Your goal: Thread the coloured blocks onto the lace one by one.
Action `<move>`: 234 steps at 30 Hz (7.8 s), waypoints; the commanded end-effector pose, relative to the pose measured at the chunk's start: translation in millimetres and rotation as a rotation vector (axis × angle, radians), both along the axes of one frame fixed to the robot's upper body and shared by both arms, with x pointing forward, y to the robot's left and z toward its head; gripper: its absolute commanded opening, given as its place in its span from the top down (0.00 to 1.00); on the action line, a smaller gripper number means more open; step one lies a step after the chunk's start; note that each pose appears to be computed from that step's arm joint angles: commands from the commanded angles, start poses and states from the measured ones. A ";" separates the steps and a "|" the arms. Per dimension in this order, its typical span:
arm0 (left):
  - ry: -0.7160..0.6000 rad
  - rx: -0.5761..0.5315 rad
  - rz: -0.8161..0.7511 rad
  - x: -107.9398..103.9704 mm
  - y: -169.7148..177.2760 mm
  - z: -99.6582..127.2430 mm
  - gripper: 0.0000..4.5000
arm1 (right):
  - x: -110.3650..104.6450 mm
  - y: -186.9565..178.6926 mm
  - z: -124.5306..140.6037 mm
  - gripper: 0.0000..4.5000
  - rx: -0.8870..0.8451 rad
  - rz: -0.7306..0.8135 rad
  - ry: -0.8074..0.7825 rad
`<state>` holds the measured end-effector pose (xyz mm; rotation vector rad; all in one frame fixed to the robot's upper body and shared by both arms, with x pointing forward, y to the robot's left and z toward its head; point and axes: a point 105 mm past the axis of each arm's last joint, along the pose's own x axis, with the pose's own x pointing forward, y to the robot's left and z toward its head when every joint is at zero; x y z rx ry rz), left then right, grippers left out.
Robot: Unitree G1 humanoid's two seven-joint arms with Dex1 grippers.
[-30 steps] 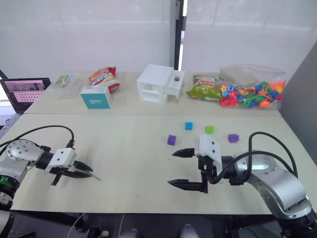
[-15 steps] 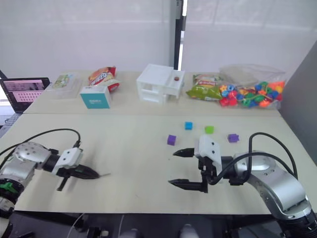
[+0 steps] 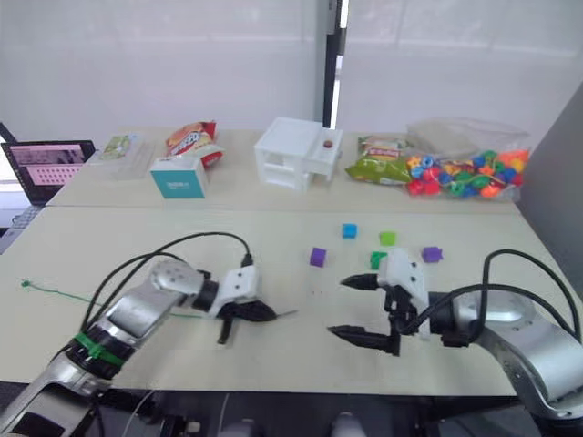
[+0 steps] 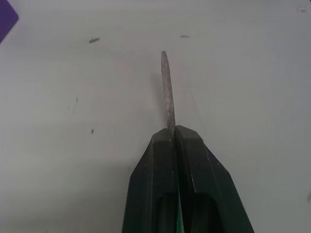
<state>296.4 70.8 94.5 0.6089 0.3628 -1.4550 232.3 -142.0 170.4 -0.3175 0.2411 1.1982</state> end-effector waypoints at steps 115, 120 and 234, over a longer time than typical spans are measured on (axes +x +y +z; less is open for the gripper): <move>0.037 -0.306 0.155 -19.0 12.4 44.3 1.00 | 157.9 -153.9 -81.2 0.35 0.185 -1.056 -0.182; 0.051 -0.310 0.135 -21.3 10.2 43.1 1.00 | 150.0 -151.3 -75.7 0.72 0.237 -1.045 -0.206; 0.000 -0.222 -0.072 -16.4 -27.2 -0.7 1.00 | 40.0 34.4 -61.5 0.69 -0.544 0.228 0.122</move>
